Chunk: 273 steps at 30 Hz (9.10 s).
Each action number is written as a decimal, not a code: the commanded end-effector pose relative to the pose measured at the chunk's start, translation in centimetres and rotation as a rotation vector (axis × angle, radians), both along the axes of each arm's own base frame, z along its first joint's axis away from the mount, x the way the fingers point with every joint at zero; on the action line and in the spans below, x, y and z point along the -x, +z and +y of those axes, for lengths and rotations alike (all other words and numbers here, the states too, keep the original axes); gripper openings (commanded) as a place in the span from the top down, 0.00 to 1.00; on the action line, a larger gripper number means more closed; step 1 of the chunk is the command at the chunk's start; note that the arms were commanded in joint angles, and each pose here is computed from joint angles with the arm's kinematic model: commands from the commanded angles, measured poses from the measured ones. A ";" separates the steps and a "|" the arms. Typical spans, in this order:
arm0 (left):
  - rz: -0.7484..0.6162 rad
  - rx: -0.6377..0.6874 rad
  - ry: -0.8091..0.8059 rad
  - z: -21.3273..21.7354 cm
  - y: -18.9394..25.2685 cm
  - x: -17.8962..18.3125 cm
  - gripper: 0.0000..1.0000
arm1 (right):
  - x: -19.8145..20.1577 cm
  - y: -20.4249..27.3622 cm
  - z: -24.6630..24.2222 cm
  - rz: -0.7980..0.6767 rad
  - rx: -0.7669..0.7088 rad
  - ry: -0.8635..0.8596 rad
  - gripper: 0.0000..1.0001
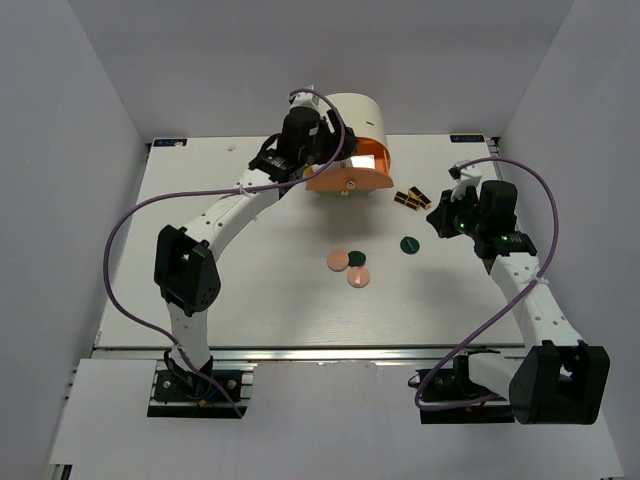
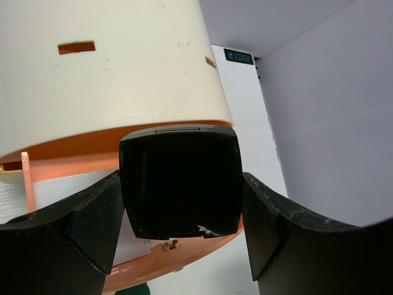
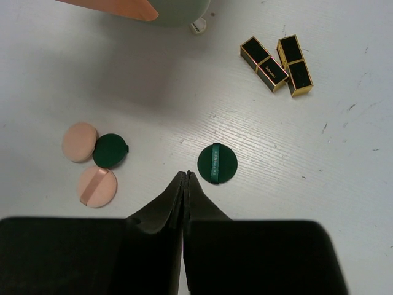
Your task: Organize the makeup
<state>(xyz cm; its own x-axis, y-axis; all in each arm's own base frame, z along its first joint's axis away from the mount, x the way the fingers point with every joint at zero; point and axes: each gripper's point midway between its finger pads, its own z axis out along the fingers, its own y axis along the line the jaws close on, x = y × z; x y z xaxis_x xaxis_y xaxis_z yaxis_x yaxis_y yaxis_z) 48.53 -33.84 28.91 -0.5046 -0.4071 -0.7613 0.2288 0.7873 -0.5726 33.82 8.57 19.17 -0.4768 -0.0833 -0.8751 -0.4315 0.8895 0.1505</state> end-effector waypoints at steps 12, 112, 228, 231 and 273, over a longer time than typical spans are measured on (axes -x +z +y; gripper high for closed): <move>-0.053 -0.067 0.019 -0.2 1.3 0.6 0.29 | -0.2 1.3 0.2 -0.051 -0.018 0.007 0.95; 0.231 0.136 0.190 13.1 -11.6 16.9 0.02 | -19.4 7.0 18.1 -0.594 0.493 0.453 1.00; 0.250 0.783 0.211 -0.5 -11.9 6.3 0.87 | -1.2 0.0 0.6 -0.032 -0.152 0.214 0.71; 0.257 0.780 0.206 -0.5 -11.9 6.6 0.80 | -1.4 -0.6 0.4 -0.004 -0.145 0.199 0.61; 0.119 -0.092 0.390 17.1 -10.2 17.6 0.02 | -4.2 -18.6 -1.3 0.466 0.379 0.122 0.55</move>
<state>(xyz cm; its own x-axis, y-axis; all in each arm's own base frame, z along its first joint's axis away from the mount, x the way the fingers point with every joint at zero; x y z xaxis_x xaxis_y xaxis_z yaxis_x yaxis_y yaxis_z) 32.25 -18.87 21.48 -0.3679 -0.6032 -0.7077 -0.1067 0.7834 -0.6123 37.44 8.31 1.88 -0.7662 -0.4037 -0.5000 -0.5106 0.8549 0.0922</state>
